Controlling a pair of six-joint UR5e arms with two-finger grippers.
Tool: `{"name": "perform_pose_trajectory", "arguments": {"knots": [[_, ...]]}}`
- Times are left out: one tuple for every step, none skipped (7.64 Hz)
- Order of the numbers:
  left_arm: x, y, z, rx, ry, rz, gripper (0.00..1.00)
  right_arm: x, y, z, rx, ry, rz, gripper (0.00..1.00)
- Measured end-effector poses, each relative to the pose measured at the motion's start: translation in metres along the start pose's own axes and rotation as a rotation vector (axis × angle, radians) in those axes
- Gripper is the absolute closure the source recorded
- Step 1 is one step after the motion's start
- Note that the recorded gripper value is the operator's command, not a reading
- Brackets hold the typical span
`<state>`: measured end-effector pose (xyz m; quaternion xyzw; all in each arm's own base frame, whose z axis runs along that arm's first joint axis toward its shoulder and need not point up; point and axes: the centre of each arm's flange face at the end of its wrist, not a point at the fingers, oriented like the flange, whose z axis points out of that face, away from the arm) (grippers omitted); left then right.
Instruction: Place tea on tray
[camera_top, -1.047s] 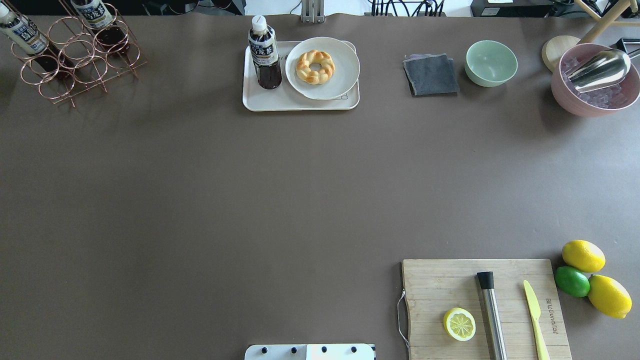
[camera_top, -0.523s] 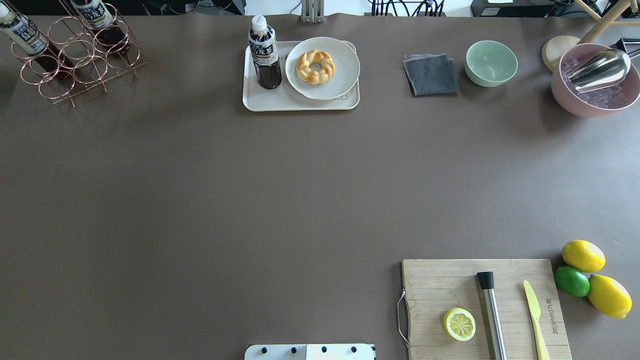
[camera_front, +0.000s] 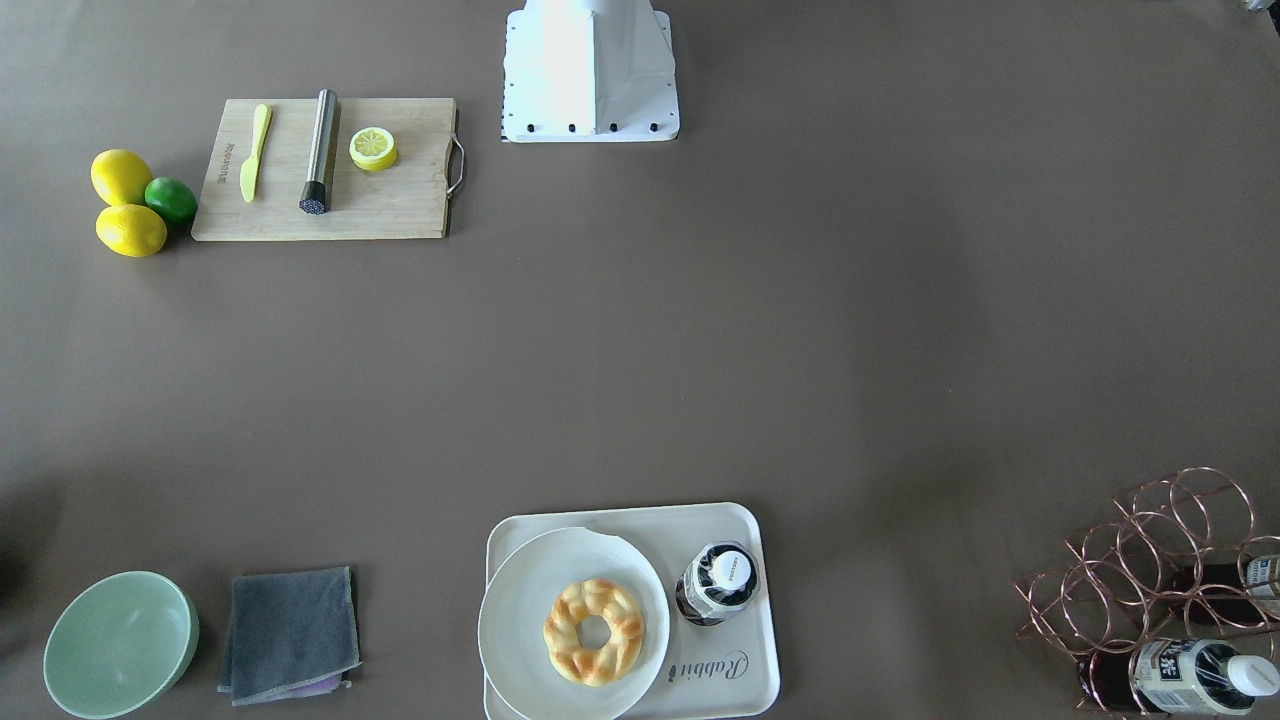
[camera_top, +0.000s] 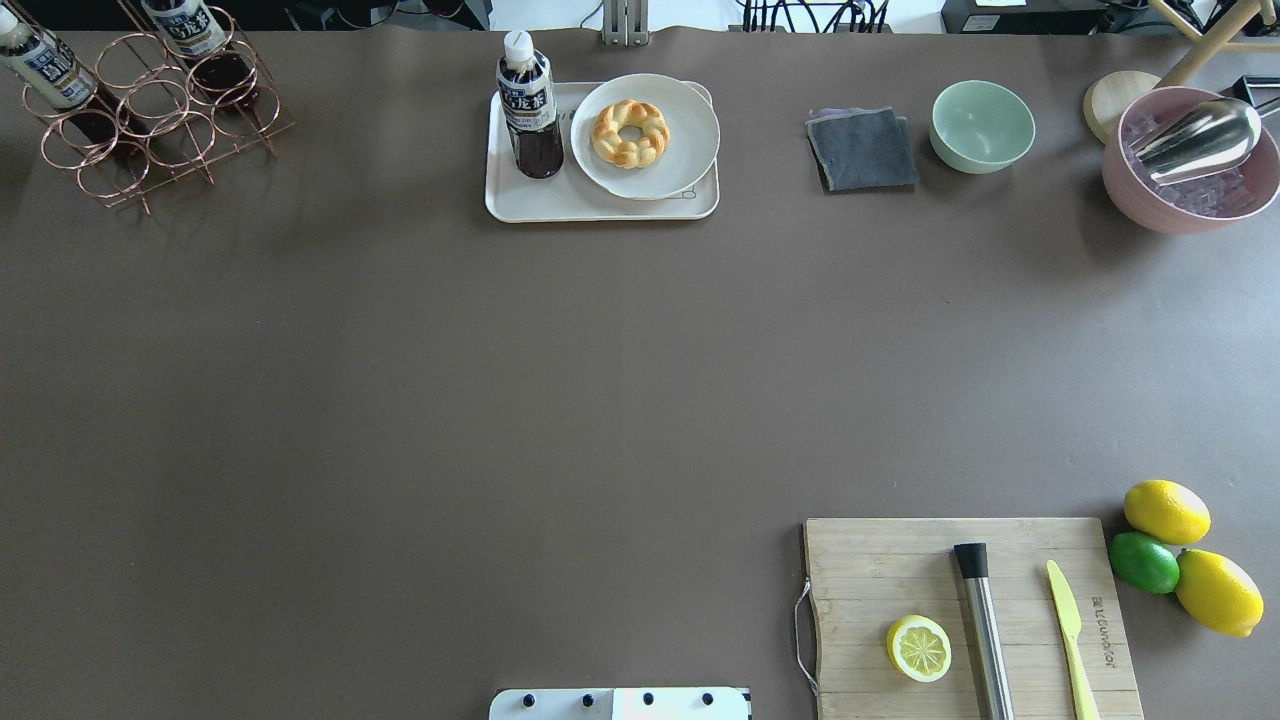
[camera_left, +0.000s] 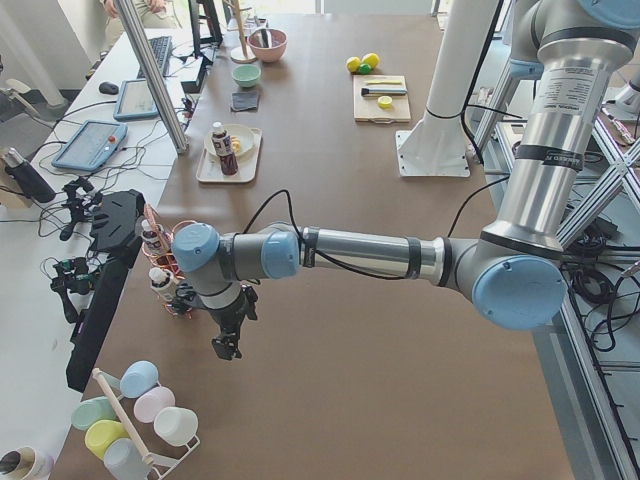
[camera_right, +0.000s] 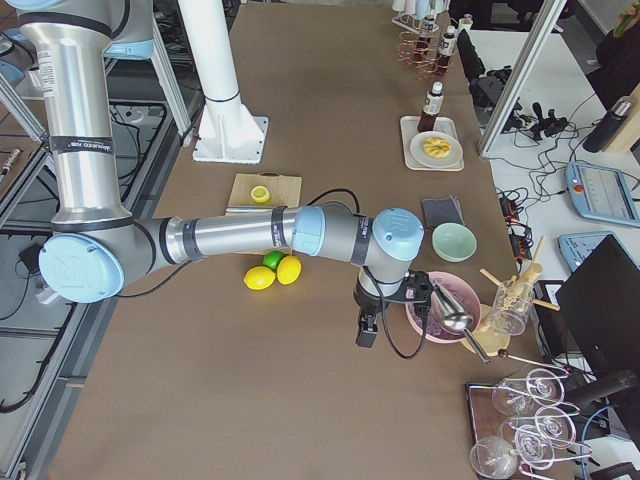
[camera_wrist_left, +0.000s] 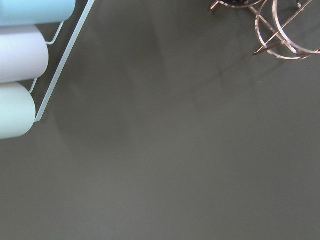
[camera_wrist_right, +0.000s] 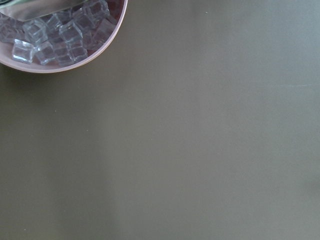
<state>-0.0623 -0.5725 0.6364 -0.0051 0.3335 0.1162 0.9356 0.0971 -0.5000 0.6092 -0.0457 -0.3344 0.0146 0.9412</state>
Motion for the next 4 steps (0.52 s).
{"name": "perform_pose_trajectory", "arguments": {"knots": [[-0.008,0.021,0.009,0.017,-0.003,0.001,0.02,0.000,0.000,0.000,-0.001,-0.001,0.001,0.00],[-0.010,0.031,0.011,0.027,-0.006,0.002,0.02,0.001,-0.001,0.001,-0.002,-0.001,0.002,0.00],[-0.010,0.035,0.011,0.032,-0.008,0.004,0.02,0.001,-0.001,0.001,-0.003,-0.001,0.003,0.00],[-0.009,0.035,0.010,0.035,-0.009,0.005,0.02,0.001,-0.001,0.001,-0.003,-0.002,0.003,0.00]]}}
